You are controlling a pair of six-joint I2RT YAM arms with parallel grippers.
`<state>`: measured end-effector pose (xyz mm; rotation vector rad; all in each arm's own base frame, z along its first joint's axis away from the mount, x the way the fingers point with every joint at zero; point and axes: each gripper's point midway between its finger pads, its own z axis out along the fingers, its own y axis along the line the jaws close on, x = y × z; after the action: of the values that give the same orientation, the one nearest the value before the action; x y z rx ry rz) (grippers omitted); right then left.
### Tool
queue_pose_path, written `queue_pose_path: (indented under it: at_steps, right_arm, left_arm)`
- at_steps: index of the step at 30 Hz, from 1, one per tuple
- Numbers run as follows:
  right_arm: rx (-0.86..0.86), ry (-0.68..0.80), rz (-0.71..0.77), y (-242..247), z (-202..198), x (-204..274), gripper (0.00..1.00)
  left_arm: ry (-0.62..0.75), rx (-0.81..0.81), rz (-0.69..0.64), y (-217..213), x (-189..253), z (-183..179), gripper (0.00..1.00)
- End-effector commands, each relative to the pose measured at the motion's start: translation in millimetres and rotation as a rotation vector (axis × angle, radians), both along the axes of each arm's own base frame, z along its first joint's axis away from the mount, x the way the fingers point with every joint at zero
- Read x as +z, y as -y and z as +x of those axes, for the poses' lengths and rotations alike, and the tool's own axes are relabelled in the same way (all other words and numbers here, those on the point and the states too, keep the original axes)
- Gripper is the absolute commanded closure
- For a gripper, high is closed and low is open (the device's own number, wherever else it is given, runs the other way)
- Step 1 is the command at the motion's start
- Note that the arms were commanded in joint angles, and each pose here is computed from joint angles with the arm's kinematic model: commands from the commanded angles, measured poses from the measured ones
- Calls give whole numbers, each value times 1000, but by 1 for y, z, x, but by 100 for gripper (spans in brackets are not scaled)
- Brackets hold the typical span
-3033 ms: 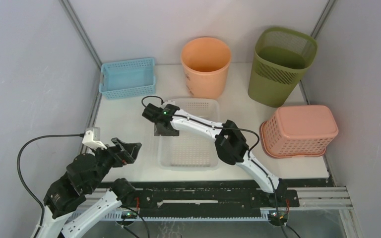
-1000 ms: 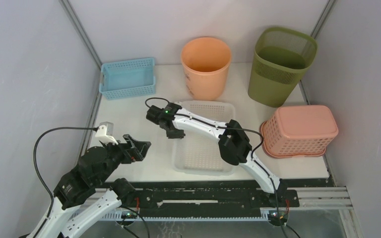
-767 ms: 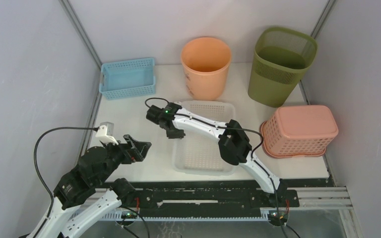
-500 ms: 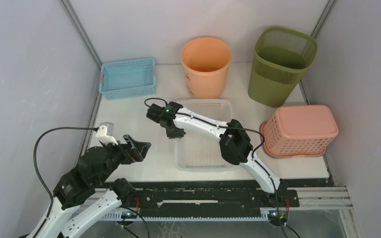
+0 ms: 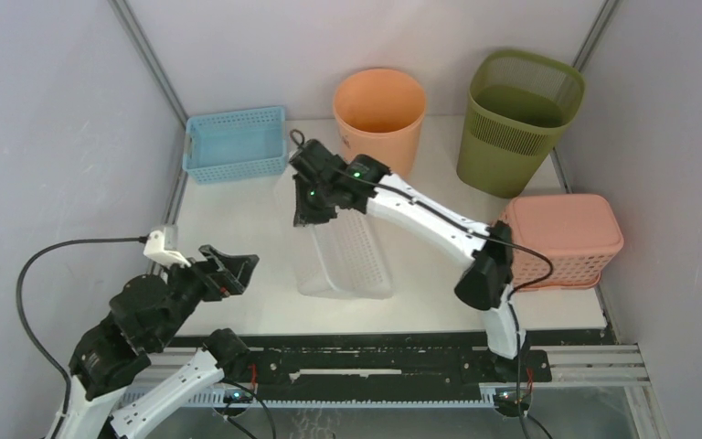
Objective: Turn the large container upside down
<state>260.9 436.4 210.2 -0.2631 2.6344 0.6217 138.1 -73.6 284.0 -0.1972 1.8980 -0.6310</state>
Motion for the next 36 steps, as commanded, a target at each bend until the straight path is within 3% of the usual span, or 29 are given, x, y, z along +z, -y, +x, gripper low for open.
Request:
queue_pose_path:
  at_steps: [1,9,21,26,36]
  right_arm:
    - [43,83,325,6,3,96,100]
    - [74,6,845,23,3,126,100]
    - [71,-70,1020,14,4,79,100]
    - [76,-76,1125,9,7,99,100]
    - [70,-72,1531,1,21,143,100]
  left_arm:
    - [61,58,-19,-16,33,-1,0]
    - [57,80,-7,-17,38,4,0]
    - [45,83,-31,-15,37,4,0]
    - [41,84,-30,-15,37,4,0]
    - [58,85,-32,-19,52,0,0]
